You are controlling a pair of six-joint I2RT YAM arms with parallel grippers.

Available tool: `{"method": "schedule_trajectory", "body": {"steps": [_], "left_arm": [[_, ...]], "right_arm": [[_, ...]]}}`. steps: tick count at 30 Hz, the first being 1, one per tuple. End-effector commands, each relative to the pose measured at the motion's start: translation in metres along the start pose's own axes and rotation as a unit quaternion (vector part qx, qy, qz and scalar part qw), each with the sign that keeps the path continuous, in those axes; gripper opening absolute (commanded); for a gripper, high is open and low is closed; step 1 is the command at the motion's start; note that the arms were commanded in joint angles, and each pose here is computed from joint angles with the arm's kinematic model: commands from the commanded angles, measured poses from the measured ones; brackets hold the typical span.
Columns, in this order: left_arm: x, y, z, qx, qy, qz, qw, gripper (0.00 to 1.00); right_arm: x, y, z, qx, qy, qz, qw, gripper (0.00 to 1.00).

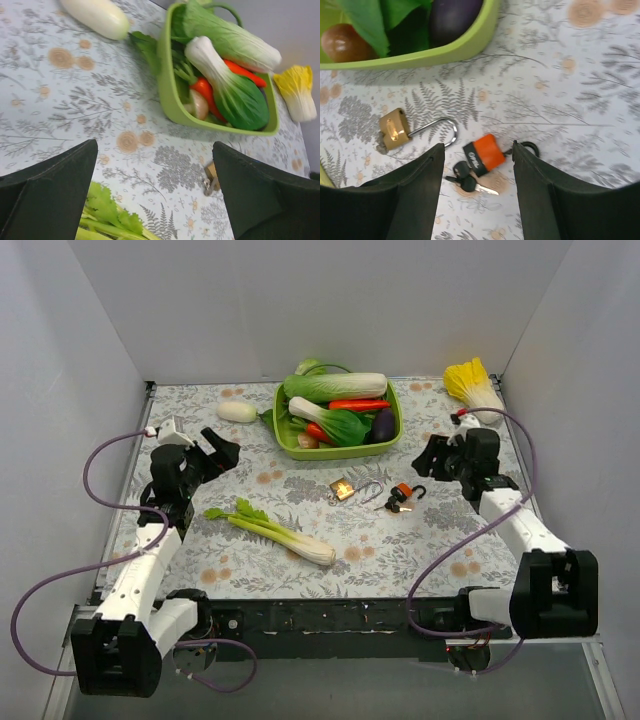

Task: Unlock with the key

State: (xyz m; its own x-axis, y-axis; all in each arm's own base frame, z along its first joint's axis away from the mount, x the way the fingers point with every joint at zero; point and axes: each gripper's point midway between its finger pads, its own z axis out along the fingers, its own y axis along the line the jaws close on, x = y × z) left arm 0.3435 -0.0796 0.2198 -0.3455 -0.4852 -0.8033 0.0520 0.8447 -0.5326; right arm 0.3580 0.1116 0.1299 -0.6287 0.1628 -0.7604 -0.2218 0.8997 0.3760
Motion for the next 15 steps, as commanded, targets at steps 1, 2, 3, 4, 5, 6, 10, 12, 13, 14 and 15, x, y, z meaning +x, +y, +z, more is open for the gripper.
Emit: {"method": "schedule_trajectory", "body": {"steps": [1, 2, 3, 4, 5, 6, 10, 12, 13, 14, 15], "left_arm": [[-0.018, 0.021, -0.011, -0.042, -0.036, -0.028, 0.998, 0.98], [-0.024, 0.022, -0.014, -0.049, -0.048, -0.020, 0.997, 0.98], [-0.031, 0.025, -0.017, -0.059, -0.064, -0.016, 0.996, 0.98], [-0.040, 0.020, -0.022, -0.055, -0.079, -0.012, 0.995, 0.98], [-0.046, 0.017, -0.025, -0.051, -0.087, -0.006, 0.995, 0.98], [-0.048, 0.014, -0.027, -0.045, -0.090, 0.005, 0.995, 0.98], [-0.060, -0.007, -0.042, 0.007, -0.119, 0.042, 0.992, 0.98], [-0.067, -0.013, -0.053, 0.023, -0.150, 0.057, 0.987, 0.98], [-0.068, -0.014, -0.056, 0.027, -0.155, 0.060, 0.986, 0.98], [-0.070, -0.016, -0.061, 0.032, -0.166, 0.064, 0.984, 0.98], [-0.070, -0.016, -0.062, 0.032, -0.168, 0.064, 0.983, 0.98]], "right_arm": [[-0.030, -0.032, -0.044, 0.065, -0.082, -0.012, 0.994, 0.63], [-0.029, -0.037, -0.052, 0.085, -0.085, -0.016, 0.993, 0.64], [-0.030, -0.040, -0.060, 0.100, -0.095, -0.027, 0.990, 0.64], [-0.036, -0.047, -0.069, 0.128, -0.115, -0.033, 0.985, 0.64], [-0.040, -0.046, -0.082, 0.133, -0.140, -0.040, 0.980, 0.64], [-0.042, -0.048, -0.088, 0.145, -0.153, -0.046, 0.976, 0.64], [-0.052, -0.048, -0.119, 0.166, -0.222, -0.061, 0.959, 0.64], [-0.050, -0.048, -0.123, 0.168, -0.237, -0.065, 0.955, 0.64], [-0.057, -0.044, -0.130, 0.163, -0.259, -0.070, 0.949, 0.64], [-0.057, -0.042, -0.132, 0.161, -0.265, -0.071, 0.948, 0.64], [-0.057, -0.043, -0.133, 0.161, -0.268, -0.073, 0.947, 0.64]]}}
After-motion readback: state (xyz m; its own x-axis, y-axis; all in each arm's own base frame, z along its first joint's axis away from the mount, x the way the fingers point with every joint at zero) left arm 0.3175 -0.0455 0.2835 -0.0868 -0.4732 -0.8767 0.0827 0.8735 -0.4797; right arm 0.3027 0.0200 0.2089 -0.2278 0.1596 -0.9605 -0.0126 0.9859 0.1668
